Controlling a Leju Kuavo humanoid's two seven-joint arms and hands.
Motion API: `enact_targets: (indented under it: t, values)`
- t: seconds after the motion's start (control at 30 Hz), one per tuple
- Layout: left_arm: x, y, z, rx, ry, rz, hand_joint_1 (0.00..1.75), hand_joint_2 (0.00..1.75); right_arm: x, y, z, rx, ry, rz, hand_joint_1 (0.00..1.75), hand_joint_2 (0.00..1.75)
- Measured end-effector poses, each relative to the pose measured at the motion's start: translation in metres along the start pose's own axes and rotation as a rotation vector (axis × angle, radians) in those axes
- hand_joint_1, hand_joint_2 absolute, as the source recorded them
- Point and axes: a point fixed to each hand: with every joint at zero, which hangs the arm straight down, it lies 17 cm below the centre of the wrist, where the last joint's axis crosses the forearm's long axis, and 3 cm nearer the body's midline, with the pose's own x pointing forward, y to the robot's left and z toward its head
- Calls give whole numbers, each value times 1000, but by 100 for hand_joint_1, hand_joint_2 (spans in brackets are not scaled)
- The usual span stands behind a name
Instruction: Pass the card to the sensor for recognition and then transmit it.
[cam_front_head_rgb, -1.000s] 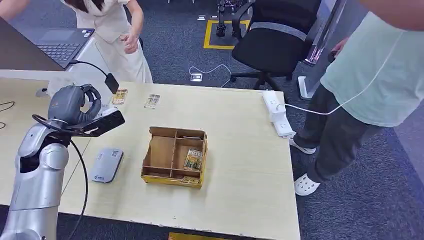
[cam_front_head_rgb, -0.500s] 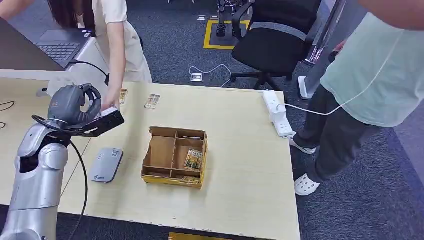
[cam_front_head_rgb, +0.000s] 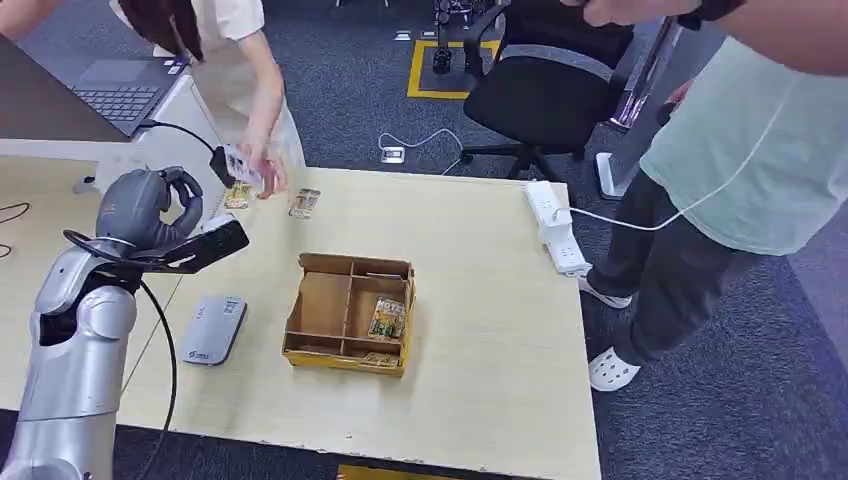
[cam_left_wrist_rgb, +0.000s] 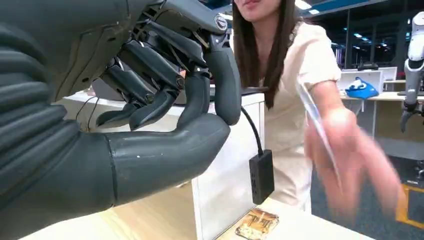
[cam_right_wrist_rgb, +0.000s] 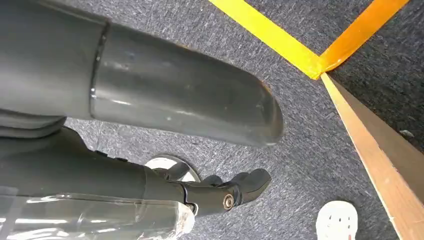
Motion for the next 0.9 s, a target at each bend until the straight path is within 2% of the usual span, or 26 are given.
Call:
enact_targets:
  t: [0.13,0.17,0.4,0.73,0.9]
  values:
    - [1,1,0,2,-1,0,175,175,0,0,0,0,0,0,0,0]
    - [1,1,0,2,-1,0,3,175,0,0,0,0,0,0,0,0]
    - [-3,3,0,13,16,-35,0,175,0,0,0,0,6,-10,0,0]
    - [-29,-3,13,-6,86,-121,0,175,3,-1,-1,-1,9,-20,0,0]
    - [-52,2,21,9,169,-190,0,175,4,-3,-1,-7,15,-37,0,0]
